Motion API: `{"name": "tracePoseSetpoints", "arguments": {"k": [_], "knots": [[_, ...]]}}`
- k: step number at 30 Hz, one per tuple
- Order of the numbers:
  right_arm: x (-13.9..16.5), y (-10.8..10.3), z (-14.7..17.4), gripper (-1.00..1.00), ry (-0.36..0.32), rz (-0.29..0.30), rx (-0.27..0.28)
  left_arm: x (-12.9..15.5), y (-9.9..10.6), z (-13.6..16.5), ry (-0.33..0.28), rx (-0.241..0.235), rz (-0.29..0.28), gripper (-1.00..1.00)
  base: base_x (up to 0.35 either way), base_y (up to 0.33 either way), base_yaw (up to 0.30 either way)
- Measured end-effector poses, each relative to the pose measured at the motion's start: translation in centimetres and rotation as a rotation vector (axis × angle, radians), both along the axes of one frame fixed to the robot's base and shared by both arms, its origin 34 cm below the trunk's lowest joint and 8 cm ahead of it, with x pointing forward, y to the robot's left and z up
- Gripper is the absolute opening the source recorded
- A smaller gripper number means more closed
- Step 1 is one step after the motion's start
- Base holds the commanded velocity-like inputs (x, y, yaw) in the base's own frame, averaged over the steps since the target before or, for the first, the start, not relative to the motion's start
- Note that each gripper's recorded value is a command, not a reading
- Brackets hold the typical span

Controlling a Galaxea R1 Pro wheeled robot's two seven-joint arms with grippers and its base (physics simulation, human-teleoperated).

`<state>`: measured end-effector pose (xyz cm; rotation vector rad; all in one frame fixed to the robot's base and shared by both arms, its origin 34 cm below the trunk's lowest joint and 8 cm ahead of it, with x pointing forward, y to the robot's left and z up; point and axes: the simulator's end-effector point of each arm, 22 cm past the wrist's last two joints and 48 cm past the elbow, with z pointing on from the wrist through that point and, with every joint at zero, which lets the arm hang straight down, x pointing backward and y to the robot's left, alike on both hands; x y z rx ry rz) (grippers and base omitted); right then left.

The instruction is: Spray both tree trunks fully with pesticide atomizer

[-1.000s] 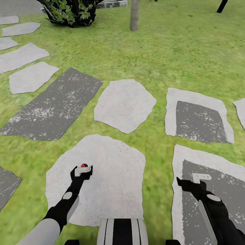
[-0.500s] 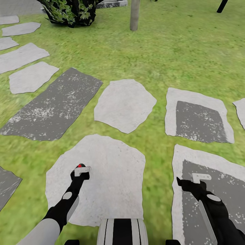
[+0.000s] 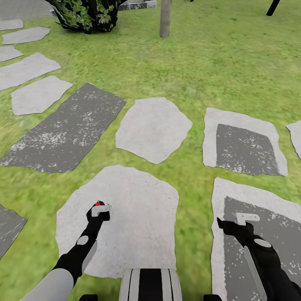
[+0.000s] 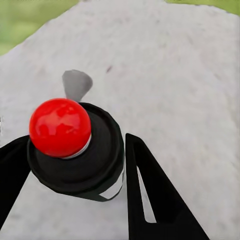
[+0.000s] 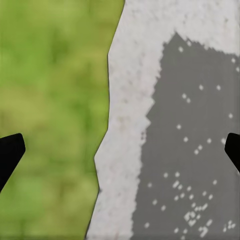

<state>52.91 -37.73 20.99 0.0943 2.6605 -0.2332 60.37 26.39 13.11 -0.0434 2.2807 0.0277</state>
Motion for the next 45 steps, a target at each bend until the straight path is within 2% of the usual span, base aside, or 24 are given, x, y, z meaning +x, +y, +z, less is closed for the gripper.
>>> {"name": "tracePoseSetpoints", "arguments": {"k": [18,39,45], "knots": [[-0.1,0.1,-0.1,1.00,0.002,0.002,0.001,0.2,-0.1,0.1,-0.004,0.000,-0.002,-1.00,0.000,0.000,0.000],[2.1,0.2,4.0,1.00,-0.090,0.000,0.010,3.3,-0.6,5.1,-0.095,-0.006,-0.005,-1.00,0.000,0.000,0.000],[2.7,0.2,5.3,1.00,-0.116,0.000,0.009,5.2,-0.2,7.7,-0.150,-0.004,0.002,-1.00,0.000,0.000,0.000]]}}
